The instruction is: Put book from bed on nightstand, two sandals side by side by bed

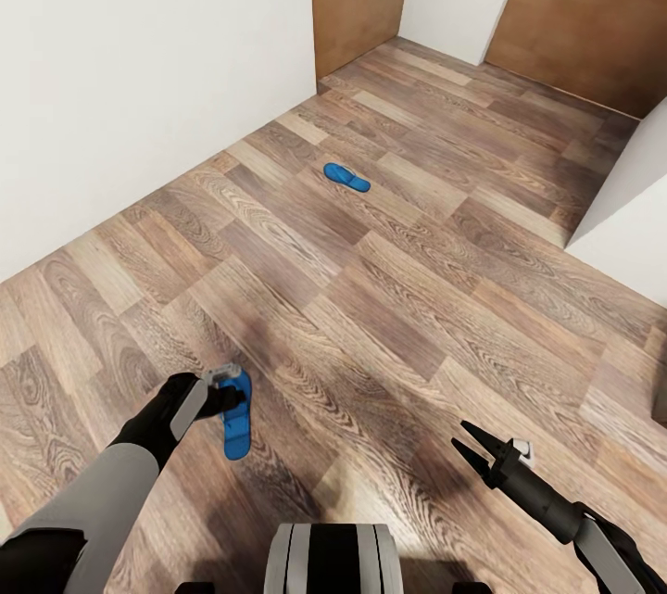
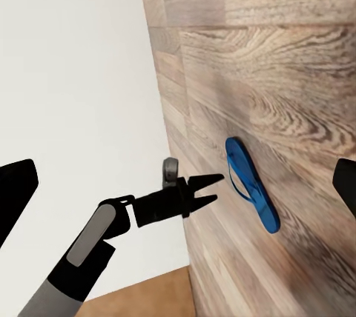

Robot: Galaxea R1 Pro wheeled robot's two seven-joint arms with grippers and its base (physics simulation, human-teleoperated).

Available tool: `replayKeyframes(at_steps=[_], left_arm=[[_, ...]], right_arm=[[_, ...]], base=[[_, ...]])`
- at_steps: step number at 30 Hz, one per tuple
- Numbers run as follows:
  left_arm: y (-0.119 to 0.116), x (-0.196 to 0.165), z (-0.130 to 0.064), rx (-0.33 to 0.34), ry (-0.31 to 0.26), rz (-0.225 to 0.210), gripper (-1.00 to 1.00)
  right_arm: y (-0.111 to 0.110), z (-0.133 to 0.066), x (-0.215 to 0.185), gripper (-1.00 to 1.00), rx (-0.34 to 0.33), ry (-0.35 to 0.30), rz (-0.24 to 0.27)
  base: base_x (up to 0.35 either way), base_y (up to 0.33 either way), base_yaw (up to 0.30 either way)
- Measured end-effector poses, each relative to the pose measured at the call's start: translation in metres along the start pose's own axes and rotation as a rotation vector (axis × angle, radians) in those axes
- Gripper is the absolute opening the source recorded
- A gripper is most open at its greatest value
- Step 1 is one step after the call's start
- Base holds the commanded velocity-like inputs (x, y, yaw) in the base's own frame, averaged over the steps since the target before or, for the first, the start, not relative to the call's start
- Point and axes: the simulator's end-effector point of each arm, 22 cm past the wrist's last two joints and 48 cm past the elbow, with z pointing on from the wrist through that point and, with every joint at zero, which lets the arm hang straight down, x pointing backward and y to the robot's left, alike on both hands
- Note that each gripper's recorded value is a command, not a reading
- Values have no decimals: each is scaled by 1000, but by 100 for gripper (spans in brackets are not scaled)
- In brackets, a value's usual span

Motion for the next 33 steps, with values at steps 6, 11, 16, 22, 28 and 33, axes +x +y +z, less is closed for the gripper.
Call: replayKeyframes(at_steps=[6, 11, 16, 22, 28, 33], left_arm=[[-2, -5, 0, 1, -26, -3, 100], [-2, -8, 0, 0, -40, -5, 100], [0, -10, 0, -2, -50, -11, 100], [2, -12, 0, -2, -54, -16, 100], [2, -10, 2, -2, -52, -18, 100], [3, -2, 12, -7, -32, -19, 100]], right_arm=[[0, 0, 0, 100, 0, 0, 0], [0, 0, 0, 100, 0, 0, 0], [0, 0, 0, 100, 0, -1, -1], [0, 0, 0, 100, 0, -1, -1], [-2, 0, 0, 100, 3, 0, 1], [-12, -1, 3, 100, 18, 2, 15]], base=[[0, 0, 0], [0, 0, 0], [0, 0, 0], [0, 0, 0], [0, 0, 0], [0, 0, 0]])
